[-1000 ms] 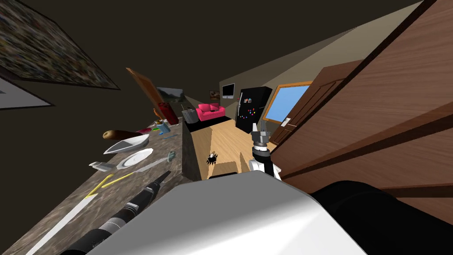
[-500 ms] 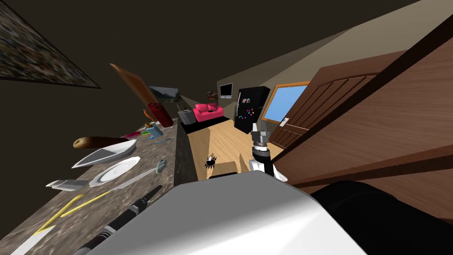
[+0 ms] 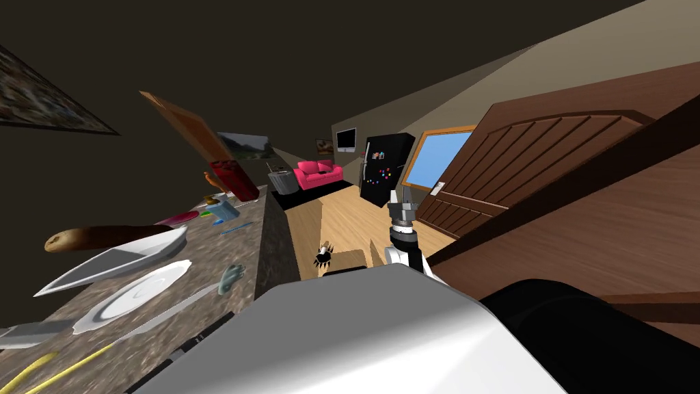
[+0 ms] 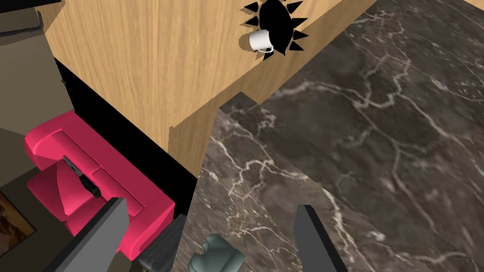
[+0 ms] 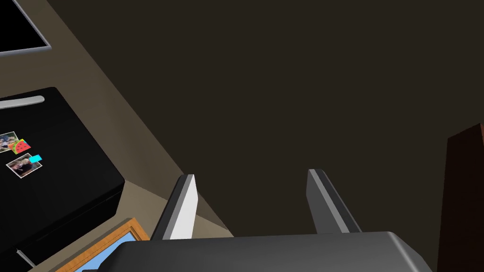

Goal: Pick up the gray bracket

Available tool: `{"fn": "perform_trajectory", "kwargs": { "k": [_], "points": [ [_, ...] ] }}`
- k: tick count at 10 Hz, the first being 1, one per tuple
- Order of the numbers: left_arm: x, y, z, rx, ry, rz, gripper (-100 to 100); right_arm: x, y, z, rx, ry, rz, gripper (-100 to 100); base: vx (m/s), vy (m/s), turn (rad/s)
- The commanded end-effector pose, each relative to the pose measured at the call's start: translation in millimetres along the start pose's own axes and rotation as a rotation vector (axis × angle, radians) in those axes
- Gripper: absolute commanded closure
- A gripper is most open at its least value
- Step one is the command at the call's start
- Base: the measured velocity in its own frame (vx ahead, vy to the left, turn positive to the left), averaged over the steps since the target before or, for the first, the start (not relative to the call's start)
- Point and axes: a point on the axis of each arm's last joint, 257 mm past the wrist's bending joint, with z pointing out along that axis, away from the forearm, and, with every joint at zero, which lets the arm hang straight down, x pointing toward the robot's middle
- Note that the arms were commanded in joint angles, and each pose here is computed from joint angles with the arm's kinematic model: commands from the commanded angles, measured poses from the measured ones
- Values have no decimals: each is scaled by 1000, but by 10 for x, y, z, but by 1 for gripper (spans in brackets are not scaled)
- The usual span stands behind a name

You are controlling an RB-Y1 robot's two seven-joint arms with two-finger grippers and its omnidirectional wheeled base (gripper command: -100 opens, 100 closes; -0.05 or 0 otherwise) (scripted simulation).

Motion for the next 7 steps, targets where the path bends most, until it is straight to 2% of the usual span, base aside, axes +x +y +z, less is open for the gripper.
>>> {"fn": "perform_trajectory", "kwargs": {
  "k": [1,2,6,7],
  "points": [
    [-7,286,-114,-78,28,-8,-100,0,0,0,0,0,0,0,167,39,-143],
    [-2,279,-106,-79,36,-1,-100,0,0,0,0,0,0,0,133,33,-42],
    [12,770,-367,-231,106,3,-100,0,0,0,0,0,0,0,177,54,-93],
    [-1,843,-406,-255,116,5,-100,0,0,0,0,0,0,0,40,25,-14]
  ]
}}
